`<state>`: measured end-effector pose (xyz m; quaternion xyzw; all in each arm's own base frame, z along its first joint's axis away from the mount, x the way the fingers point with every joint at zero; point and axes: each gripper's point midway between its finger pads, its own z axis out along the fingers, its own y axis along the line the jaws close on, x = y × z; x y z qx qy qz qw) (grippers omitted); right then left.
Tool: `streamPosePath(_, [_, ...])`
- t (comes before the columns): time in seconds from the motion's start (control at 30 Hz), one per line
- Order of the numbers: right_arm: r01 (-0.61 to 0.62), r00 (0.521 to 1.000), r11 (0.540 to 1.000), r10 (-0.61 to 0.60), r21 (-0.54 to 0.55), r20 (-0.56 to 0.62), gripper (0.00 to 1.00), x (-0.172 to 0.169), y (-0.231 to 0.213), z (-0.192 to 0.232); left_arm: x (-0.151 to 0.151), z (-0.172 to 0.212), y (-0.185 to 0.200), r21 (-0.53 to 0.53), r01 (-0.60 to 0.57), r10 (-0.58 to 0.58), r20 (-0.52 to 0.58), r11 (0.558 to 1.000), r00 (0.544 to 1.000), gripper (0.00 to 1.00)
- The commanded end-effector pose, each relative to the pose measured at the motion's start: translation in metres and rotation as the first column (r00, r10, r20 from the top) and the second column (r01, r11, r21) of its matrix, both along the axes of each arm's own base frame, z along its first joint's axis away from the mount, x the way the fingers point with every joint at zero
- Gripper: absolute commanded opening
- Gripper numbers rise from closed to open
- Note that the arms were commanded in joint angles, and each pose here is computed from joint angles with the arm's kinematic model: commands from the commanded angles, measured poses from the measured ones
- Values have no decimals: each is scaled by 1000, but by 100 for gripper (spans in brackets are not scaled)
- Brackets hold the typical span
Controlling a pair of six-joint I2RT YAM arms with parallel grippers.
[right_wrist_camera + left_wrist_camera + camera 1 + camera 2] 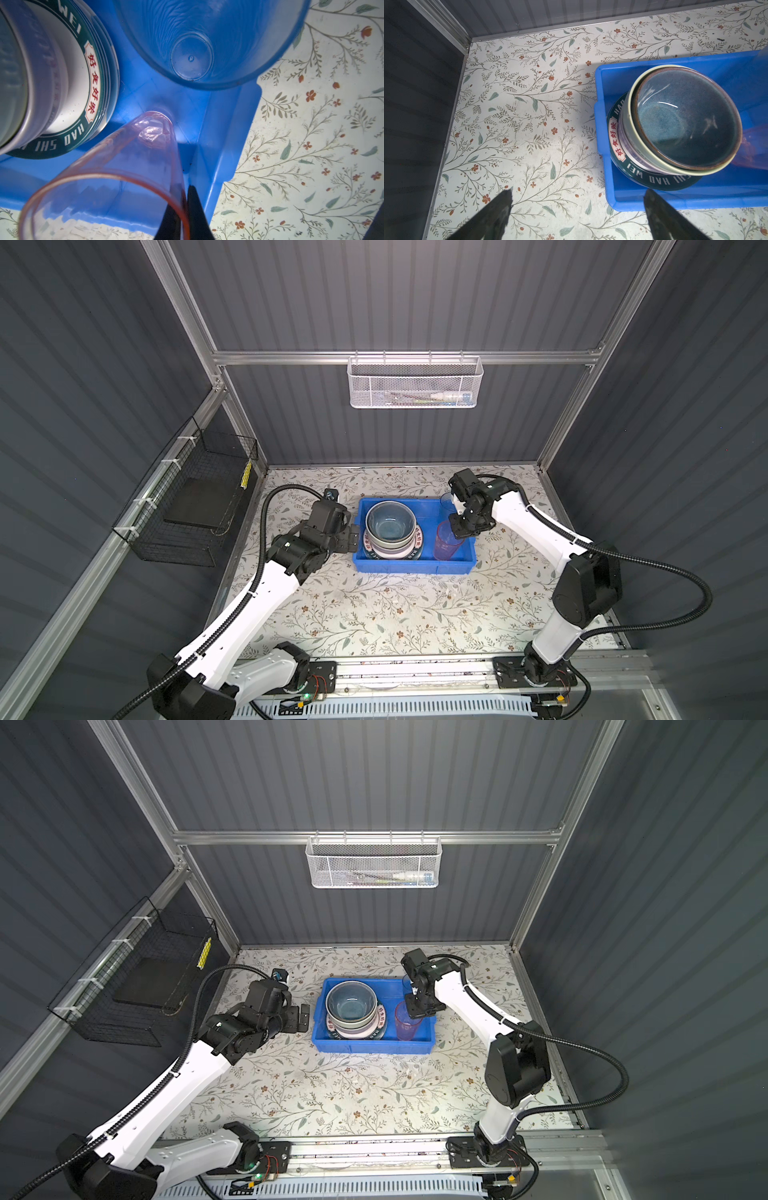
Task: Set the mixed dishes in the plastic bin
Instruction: 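Lower the pink cup into the bin beside the light blue cup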
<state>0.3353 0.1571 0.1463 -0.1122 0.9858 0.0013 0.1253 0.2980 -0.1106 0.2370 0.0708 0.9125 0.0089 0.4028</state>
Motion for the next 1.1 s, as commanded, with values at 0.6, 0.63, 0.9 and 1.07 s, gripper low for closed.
streamPosePath(0.6, [-28,995,997,21,-66,-102,1,-21,-26,-11,-3,0,9,34,-8,7,4,999,1000,100])
streamPosePath(0.63, [-25,995,998,19,-63,-102,1,-21,-26,-12,-3,0,9,35,-8,7,3,999,1000,100])
streamPosePath(0.9, [-17,993,998,10,-58,-116,3,-27,-27,-19,-2,3,9,30,-12,12,7,999,1000,100])
streamPosePath(1.07, [-15,995,998,9,-56,-100,13,-27,-28,-14,-2,5,10,29,-14,13,9,999,1000,100])
